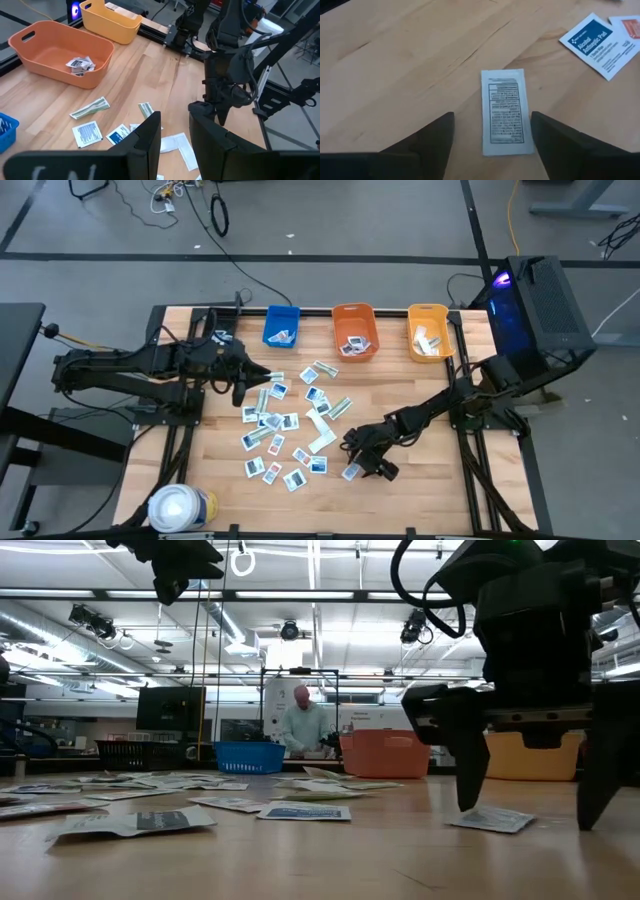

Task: Pick & Place First Aid Supplies
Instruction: Put the ointment pack into the blue bin

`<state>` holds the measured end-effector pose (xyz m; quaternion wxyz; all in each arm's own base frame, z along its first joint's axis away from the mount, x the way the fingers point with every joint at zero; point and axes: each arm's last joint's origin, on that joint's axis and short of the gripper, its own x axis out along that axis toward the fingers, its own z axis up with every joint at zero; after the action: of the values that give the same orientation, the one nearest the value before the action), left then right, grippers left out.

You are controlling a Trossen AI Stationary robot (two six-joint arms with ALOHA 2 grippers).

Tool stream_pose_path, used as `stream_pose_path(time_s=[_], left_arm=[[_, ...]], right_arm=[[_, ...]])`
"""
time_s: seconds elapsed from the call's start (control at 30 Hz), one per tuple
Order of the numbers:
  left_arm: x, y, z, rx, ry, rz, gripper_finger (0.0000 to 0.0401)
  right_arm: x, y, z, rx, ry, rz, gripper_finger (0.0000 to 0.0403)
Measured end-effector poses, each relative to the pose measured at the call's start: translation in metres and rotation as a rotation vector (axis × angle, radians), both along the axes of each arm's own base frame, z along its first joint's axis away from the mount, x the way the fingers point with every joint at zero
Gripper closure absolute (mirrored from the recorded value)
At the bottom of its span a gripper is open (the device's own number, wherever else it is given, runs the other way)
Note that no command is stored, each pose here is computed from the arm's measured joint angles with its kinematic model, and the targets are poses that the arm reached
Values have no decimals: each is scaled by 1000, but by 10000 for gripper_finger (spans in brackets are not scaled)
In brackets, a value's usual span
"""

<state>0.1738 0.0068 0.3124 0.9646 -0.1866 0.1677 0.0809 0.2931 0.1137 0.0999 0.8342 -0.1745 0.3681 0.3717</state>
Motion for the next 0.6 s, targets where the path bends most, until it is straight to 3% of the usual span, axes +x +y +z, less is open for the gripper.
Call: stream_pose_path(time_s=[0.6], left_arm=[[0,0,0,-15,-4,17,296]], right_arm=[[-1,0,-1,-9,5,-4,231]])
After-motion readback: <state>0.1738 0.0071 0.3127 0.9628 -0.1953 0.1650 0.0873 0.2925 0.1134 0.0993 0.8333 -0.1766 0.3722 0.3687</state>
